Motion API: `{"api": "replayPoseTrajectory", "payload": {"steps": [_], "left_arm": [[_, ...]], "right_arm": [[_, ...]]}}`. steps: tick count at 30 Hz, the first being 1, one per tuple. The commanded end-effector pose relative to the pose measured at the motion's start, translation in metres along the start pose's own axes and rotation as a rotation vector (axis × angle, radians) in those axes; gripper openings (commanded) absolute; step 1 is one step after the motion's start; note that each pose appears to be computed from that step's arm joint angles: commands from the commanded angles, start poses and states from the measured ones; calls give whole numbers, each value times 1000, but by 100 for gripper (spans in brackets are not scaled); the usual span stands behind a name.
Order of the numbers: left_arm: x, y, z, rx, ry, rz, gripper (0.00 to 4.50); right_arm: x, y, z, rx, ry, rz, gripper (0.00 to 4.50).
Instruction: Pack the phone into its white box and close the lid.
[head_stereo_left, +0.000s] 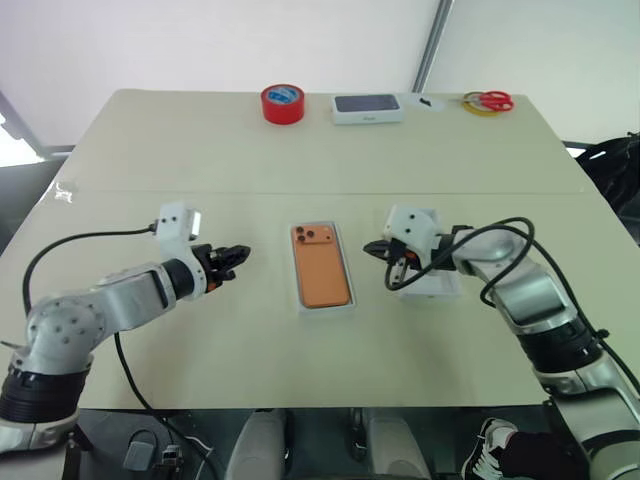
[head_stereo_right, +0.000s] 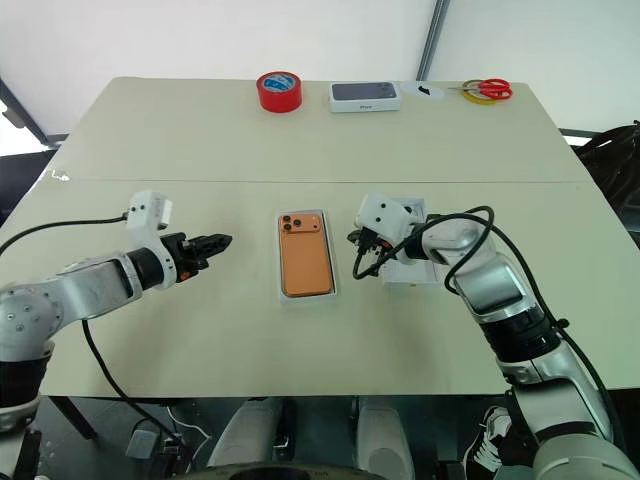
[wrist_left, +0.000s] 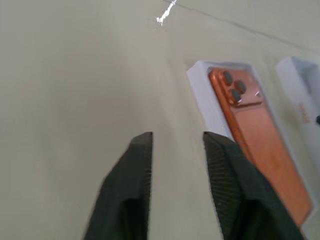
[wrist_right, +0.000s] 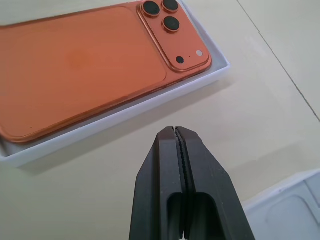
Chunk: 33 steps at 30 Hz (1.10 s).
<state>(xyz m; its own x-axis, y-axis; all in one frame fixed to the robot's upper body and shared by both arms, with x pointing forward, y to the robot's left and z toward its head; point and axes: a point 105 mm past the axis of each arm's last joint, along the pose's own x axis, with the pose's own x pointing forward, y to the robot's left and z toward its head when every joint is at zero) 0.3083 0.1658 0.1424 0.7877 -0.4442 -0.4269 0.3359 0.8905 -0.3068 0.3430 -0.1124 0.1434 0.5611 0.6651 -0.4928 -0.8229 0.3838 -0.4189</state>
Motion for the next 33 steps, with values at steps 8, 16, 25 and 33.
{"api": "replayPoseTrajectory", "payload": {"steps": [8, 16, 25, 33], "left_arm": [[22, -20, -17, 198, 86, -76, 4], [-5, -1, -7, 317, -77, -140, 4], [-56, 1, -34, 584, -101, -362, 4], [-63, 5, -36, 612, -143, -359, 4]], "right_arm": [[12, -7, 4, -80, 74, -94, 0], [14, 19, 56, -48, -141, 10, 0], [61, 57, 75, 16, -156, 116, 0], [86, 67, 83, 14, -134, 136, 0]]}}
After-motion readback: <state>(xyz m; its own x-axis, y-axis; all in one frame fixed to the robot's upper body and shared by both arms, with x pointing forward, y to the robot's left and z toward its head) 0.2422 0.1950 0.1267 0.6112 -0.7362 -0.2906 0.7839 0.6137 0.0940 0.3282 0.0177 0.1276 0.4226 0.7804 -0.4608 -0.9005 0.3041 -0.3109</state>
